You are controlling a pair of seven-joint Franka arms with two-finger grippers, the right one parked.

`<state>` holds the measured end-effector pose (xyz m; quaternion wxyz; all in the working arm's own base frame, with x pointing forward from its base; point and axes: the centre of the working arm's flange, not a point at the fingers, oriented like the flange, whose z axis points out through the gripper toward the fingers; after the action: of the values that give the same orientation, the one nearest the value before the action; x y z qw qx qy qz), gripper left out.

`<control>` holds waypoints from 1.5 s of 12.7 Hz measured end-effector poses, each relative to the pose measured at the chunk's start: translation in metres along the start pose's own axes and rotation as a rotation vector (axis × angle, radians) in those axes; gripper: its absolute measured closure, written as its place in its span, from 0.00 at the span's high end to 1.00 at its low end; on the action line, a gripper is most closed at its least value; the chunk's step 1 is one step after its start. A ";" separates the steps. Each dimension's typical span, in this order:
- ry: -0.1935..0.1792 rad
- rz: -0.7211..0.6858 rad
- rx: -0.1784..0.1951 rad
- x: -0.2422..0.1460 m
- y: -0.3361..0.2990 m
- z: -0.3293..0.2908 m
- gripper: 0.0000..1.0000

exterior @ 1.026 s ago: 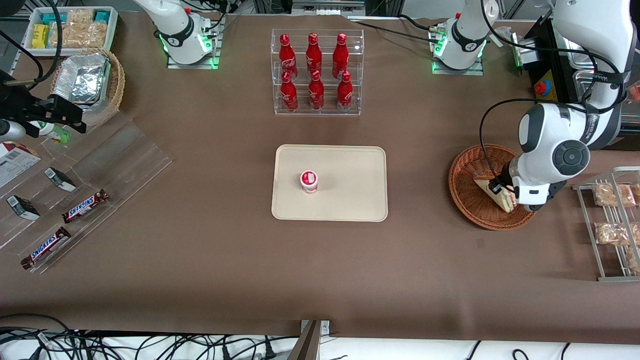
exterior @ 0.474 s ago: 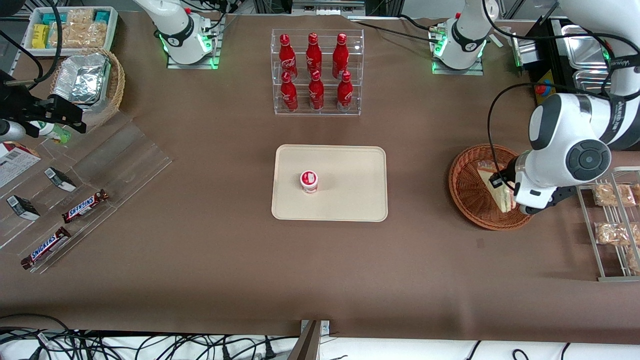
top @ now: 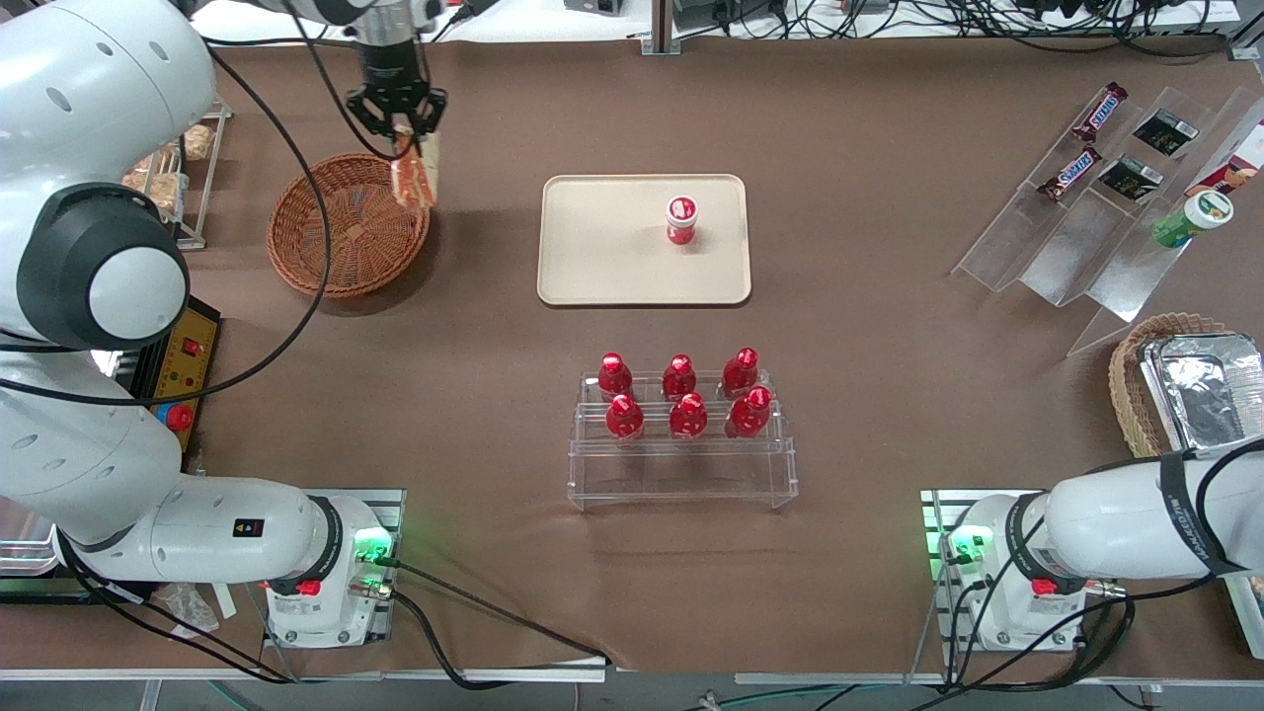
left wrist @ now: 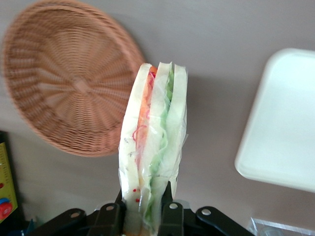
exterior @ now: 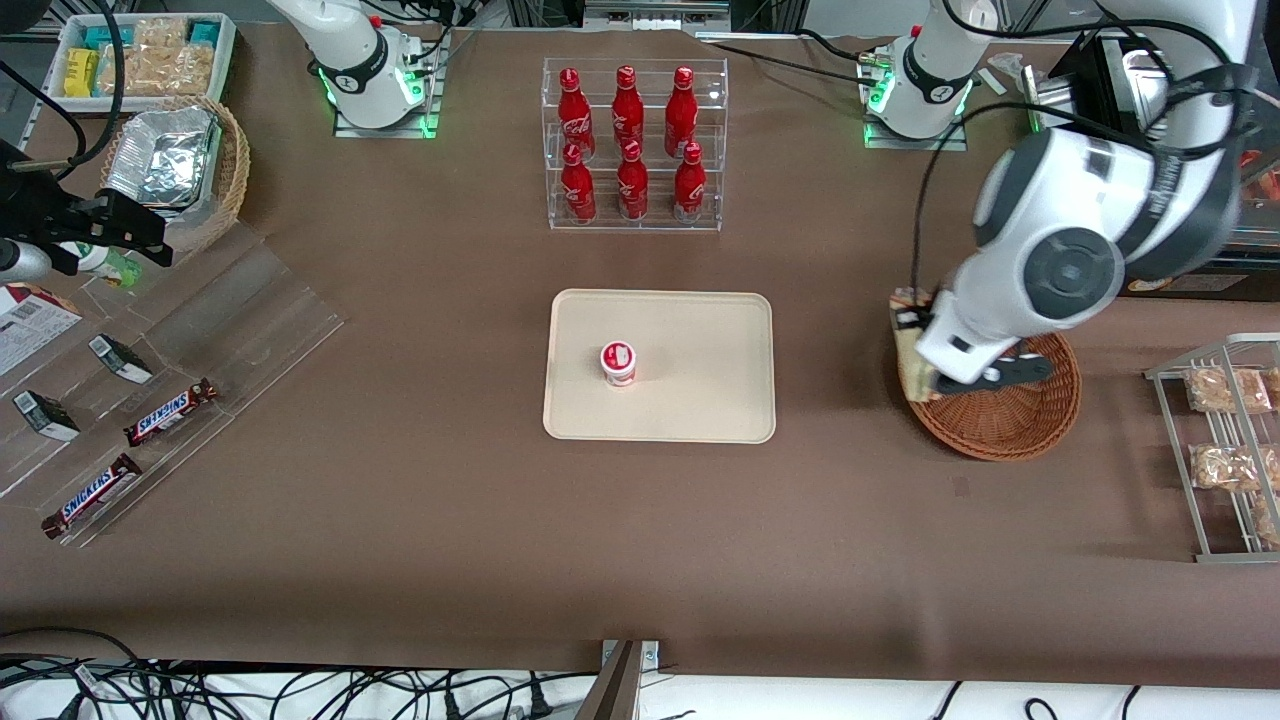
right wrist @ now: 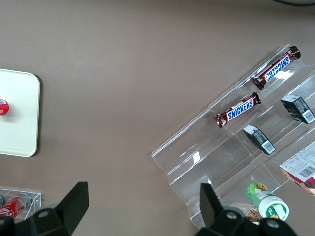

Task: Place sandwich from basket to tray
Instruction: 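Lift the sandwich and carry it with the left gripper to the tray, then lower the sandwich onto the tray beside the yogurt cup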

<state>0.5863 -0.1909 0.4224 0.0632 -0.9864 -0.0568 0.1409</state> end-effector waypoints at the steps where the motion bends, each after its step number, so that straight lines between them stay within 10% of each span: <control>1: 0.005 0.043 -0.001 -0.012 0.022 -0.003 0.28; 6: 0.076 0.111 -0.050 -0.036 0.120 0.021 0.28; 19: 0.209 -0.057 0.008 -0.058 0.222 0.135 0.28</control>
<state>0.5136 -0.4025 0.2778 0.0767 -0.9934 -0.0774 0.0355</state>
